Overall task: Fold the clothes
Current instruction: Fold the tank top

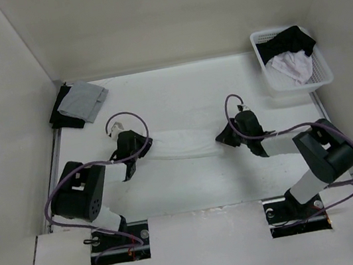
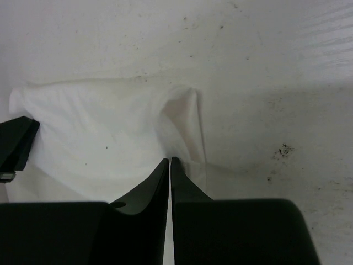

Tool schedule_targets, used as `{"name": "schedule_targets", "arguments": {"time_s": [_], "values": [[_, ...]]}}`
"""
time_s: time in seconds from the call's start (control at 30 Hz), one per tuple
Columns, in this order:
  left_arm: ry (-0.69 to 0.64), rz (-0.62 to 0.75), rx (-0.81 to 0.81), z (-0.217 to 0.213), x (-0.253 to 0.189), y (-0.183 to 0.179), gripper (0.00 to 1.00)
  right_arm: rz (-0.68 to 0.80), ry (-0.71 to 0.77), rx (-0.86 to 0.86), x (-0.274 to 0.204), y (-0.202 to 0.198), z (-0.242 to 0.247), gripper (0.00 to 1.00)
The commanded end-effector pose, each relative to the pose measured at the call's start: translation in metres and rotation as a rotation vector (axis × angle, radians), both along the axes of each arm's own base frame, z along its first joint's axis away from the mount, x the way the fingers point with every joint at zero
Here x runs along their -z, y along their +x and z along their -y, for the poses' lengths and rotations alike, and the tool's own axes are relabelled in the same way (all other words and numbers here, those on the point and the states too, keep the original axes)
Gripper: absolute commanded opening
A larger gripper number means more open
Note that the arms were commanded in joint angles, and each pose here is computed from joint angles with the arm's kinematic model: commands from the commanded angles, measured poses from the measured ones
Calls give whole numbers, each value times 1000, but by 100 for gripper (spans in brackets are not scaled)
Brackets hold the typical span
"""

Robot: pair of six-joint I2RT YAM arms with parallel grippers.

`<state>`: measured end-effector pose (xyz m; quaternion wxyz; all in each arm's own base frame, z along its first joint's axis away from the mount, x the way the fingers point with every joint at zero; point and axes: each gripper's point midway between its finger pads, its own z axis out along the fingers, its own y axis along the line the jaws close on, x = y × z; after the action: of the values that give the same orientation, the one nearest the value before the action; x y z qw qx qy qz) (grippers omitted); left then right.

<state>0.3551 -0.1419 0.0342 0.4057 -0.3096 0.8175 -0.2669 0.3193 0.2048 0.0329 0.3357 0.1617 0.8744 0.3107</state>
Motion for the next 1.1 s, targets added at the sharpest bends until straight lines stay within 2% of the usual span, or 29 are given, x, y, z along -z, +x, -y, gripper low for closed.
{"name": "schedule_targets", "arguments": {"time_s": [0.0, 0.1, 0.2, 0.4, 0.5, 0.6, 0.83, 0.97, 1.07], "values": [[-64, 86, -49, -15, -16, 13, 20, 62, 66, 57, -15, 19, -1, 7], [-65, 59, -75, -29, -2, 4, 20, 49, 55, 82, -6, 18, 5, 7], [-98, 99, -60, -28, -13, 2, 21, 66, 59, 81, -13, 16, 6, 9], [-134, 209, -20, -19, -58, -4, 25, 176, 78, 45, -52, 1, 12, 37], [-133, 237, 0, -14, -73, -9, 27, 155, 52, 47, -45, -10, 19, 44], [-130, 245, 19, -9, -77, -11, 27, 86, 16, 42, -22, -20, 22, 46], [-147, 249, 63, 5, -79, -21, 27, 1, 15, 23, 0, -22, 12, 48], [-151, 273, 78, 9, -87, -26, 28, -18, 65, 4, 0, -19, 1, 38], [-150, 282, 86, 11, -89, -29, 28, -21, 132, 3, -3, -15, -5, 25]]}}
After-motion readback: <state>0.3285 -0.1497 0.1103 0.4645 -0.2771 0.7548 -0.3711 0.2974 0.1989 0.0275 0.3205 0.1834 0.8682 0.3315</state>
